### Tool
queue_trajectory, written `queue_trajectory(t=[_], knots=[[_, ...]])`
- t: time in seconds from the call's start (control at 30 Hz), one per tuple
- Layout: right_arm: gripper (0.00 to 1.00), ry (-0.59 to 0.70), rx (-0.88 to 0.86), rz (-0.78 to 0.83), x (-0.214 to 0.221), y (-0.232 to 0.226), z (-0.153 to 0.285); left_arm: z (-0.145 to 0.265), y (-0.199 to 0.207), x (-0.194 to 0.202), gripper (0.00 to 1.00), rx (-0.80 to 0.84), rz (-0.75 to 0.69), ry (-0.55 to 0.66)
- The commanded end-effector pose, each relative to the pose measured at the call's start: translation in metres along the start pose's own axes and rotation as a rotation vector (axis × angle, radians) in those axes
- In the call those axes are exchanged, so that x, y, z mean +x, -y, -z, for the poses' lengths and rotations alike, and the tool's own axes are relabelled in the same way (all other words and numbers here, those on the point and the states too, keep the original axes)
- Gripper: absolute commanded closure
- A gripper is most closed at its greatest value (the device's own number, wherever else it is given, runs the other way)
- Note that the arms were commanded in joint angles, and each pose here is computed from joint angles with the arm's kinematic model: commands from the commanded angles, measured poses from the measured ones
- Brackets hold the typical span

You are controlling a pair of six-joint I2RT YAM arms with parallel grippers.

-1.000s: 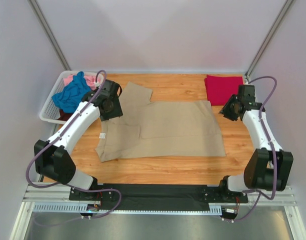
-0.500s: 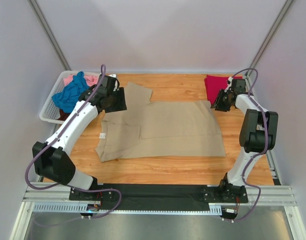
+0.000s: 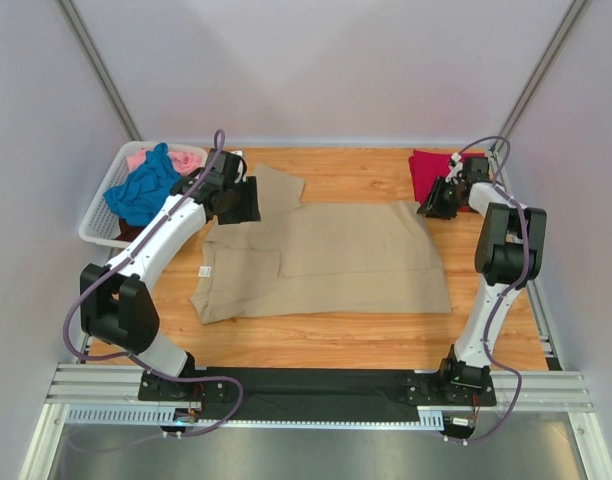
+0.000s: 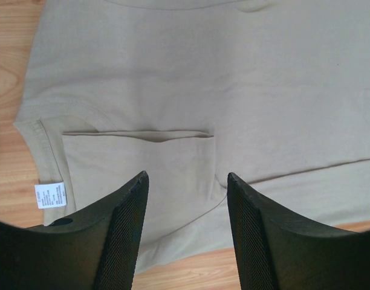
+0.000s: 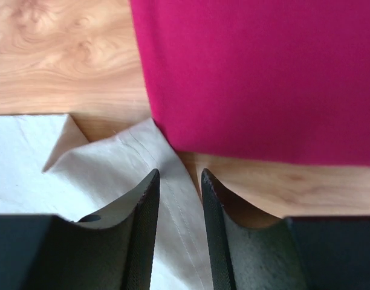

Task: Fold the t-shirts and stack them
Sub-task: Flatten the tshirt out

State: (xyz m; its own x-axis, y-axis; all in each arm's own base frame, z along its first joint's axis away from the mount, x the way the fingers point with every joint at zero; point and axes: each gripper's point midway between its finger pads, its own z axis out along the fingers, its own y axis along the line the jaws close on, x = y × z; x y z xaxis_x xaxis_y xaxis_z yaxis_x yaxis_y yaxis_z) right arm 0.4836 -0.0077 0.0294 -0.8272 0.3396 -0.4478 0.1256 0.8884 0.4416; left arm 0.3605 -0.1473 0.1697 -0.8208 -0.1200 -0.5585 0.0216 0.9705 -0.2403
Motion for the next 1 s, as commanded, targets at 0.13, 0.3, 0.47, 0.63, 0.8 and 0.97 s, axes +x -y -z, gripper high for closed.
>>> queue_trajectory(t=[0.13, 0.3, 0.47, 0.63, 0.8, 0.97], knots=[[0.65, 0.048, -0.074, 0.049, -0.027, -0.012, -0.008, 0.003, 0.009, -0.028, 0.39, 0.032, -0.019, 0.071], [0.69, 0.036, -0.105, 0.044, -0.024, -0.014, -0.014, -0.003, 0.006, -0.032, 0.39, 0.017, -0.021, 0.071], [0.85, 0.035, -0.12, 0.041, -0.025, -0.016, -0.016, -0.013, -0.002, -0.037, 0.39, 0.003, -0.007, 0.068], [1.0, 0.068, -0.119, 0.062, -0.032, -0.025, 0.005, -0.035, -0.036, -0.068, 0.41, -0.087, -0.017, 0.091], [1.0, 0.128, -0.149, 0.061, -0.037, -0.043, 0.033, -0.06, -0.045, -0.113, 0.46, -0.067, -0.082, 0.13], [1.0, 0.205, -0.216, 0.079, -0.042, -0.068, 0.064, -0.107, -0.038, -0.141, 0.44, -0.014, -0.237, 0.105]])
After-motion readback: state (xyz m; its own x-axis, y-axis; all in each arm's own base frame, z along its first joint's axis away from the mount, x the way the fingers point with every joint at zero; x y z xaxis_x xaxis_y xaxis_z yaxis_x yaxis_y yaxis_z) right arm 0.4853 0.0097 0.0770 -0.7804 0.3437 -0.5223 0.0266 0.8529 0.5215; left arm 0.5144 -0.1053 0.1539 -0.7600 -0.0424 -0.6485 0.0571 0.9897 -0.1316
